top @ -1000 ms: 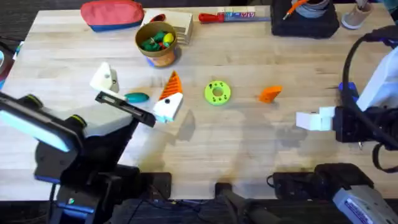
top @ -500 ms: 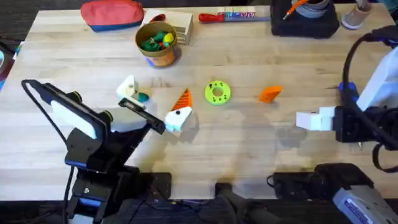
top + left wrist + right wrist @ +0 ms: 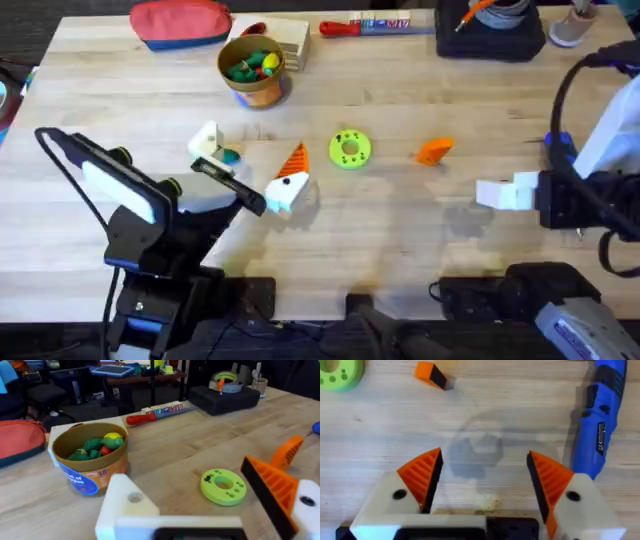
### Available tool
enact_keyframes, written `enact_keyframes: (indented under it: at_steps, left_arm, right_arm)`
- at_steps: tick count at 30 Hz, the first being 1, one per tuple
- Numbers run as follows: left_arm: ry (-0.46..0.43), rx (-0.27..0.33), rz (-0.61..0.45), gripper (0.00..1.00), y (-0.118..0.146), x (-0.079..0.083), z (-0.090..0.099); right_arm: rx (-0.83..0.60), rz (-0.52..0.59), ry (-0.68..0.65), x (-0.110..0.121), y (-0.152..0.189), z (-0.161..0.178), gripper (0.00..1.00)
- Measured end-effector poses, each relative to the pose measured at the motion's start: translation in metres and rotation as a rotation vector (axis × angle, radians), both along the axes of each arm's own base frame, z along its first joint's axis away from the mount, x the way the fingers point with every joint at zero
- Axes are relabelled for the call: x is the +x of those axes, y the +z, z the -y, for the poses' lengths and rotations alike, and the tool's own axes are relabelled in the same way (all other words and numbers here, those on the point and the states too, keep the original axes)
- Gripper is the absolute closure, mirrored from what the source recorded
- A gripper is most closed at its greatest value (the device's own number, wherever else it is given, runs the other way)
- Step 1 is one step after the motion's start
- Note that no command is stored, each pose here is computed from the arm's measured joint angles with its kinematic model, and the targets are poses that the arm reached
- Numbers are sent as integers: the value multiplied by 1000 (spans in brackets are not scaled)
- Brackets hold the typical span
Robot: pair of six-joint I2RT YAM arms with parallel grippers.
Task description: Pick up the gripper from the table and insert it into the empty holder that is missing its gripper. Then pick up a screw, insert it into the mounting hole, and use the screwdriver to tighten it. Finally, clean up the table by picking up the vegetable and placing it into the bucket.
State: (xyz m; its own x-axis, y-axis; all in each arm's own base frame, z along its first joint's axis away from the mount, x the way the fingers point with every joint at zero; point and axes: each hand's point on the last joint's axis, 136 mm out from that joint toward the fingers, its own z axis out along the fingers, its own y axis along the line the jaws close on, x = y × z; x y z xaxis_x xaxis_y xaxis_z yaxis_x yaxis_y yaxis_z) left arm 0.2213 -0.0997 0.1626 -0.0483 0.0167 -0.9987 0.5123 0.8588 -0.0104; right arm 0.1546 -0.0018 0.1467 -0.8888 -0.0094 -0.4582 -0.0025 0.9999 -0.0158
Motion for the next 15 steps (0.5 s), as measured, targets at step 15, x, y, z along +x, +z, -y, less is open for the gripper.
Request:
enact_keyframes:
  at_steps: [15]
  left_arm:
    - [-187, -12, -1, 12, 1, -19, 26]
  right_arm:
    - [110, 365, 68, 70, 56, -22, 10]
